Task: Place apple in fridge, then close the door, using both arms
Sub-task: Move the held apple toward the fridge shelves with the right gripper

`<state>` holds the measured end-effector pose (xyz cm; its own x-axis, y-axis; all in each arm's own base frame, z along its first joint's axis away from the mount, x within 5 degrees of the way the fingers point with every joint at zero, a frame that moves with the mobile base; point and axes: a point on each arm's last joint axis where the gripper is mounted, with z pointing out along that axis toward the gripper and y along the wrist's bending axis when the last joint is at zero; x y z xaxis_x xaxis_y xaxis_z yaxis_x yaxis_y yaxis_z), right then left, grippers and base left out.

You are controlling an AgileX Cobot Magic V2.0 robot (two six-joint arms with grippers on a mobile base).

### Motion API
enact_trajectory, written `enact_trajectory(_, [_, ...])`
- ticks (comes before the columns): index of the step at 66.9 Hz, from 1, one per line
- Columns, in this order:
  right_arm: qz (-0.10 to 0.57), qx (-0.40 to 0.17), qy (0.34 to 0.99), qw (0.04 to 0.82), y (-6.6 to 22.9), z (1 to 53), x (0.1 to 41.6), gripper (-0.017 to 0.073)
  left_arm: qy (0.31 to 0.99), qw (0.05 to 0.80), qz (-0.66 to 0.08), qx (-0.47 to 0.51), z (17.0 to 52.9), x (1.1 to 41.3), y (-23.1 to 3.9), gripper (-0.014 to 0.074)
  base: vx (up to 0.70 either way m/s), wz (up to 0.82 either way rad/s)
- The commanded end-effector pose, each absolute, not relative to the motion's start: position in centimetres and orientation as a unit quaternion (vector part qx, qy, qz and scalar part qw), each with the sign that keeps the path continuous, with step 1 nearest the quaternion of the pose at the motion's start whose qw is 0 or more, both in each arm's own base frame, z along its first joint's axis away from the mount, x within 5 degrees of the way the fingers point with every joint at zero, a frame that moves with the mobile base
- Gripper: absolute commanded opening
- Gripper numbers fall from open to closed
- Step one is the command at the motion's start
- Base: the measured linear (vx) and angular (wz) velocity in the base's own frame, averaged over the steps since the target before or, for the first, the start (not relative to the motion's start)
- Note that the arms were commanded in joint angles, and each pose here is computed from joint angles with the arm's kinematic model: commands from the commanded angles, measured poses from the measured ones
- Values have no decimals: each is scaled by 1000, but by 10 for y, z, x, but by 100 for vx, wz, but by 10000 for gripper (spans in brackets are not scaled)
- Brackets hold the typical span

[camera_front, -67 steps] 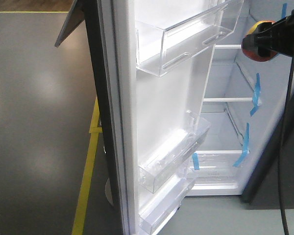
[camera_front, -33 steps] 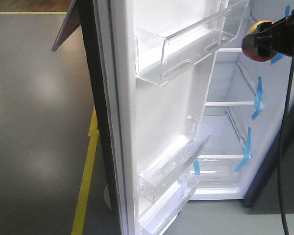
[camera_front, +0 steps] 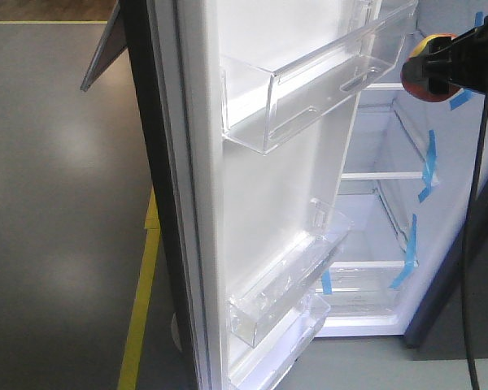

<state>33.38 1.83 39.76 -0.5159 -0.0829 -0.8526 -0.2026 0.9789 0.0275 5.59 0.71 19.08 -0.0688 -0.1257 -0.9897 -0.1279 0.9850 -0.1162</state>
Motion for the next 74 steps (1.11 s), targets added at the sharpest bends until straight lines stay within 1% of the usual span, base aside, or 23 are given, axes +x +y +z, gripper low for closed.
enact_trajectory(1, [56,-73,833,545,16,426,326,150,710,699,-5,-84,189,56,6,-6,3,-1])
enact_trajectory(74, [56,-74,834,545,16,426,326,150,710,699,-5,-84,189,56,6,-6,2,0])
